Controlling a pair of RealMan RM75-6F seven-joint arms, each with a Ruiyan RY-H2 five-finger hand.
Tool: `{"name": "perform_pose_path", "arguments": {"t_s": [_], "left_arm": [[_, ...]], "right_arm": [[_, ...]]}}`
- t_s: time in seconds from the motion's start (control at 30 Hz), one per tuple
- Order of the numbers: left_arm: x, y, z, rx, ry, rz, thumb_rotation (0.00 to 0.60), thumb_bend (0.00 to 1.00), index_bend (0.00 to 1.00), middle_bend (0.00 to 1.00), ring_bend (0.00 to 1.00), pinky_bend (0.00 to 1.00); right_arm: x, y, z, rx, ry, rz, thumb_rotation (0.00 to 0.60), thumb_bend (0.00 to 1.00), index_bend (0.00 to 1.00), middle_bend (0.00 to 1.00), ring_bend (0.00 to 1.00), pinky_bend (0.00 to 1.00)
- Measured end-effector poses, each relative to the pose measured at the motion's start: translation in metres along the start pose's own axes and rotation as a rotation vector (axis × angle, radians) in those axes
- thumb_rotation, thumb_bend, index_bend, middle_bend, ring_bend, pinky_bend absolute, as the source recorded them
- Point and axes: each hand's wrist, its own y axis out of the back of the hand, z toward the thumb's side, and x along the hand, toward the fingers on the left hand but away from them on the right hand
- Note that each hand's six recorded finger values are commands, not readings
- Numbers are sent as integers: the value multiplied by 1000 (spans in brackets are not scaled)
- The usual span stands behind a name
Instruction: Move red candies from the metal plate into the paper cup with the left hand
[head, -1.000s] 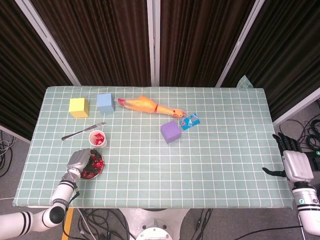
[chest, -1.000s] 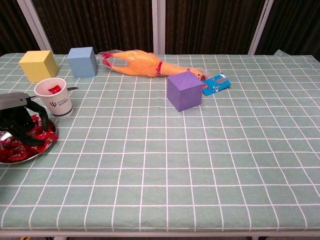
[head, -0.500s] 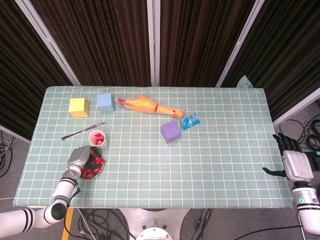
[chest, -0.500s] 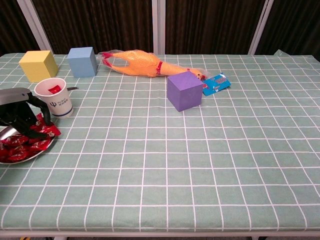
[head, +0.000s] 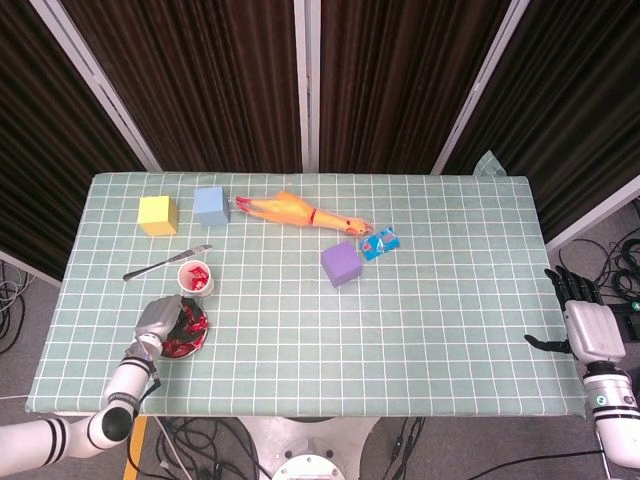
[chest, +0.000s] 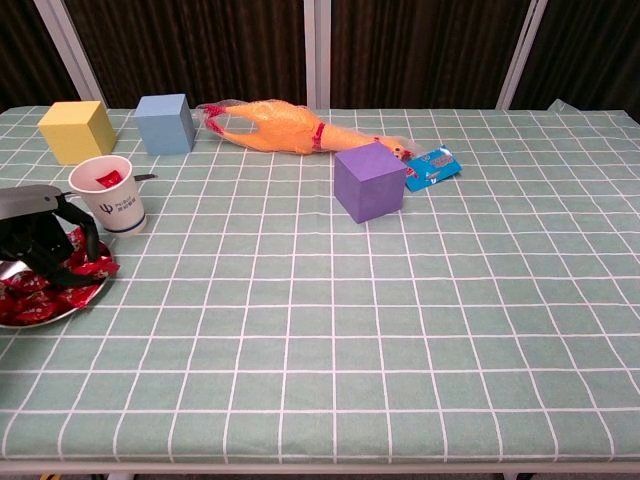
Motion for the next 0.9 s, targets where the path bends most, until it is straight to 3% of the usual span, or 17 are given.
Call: {"name": "perform_pose_path", "arguments": {"t_s": [0.47,0.9], "left_arm": [[5,-3,1,1,6,6,600,301,634,1000,1000,1000],[2,10,2,-10,11,41,600,351,675,1000,1000,1000]], "right_arm": [[0,0,-2,0,-6,2,514,0,0,0,0,0],[0,1,0,-1,1,0,512,0,0,0,0,0]]}}
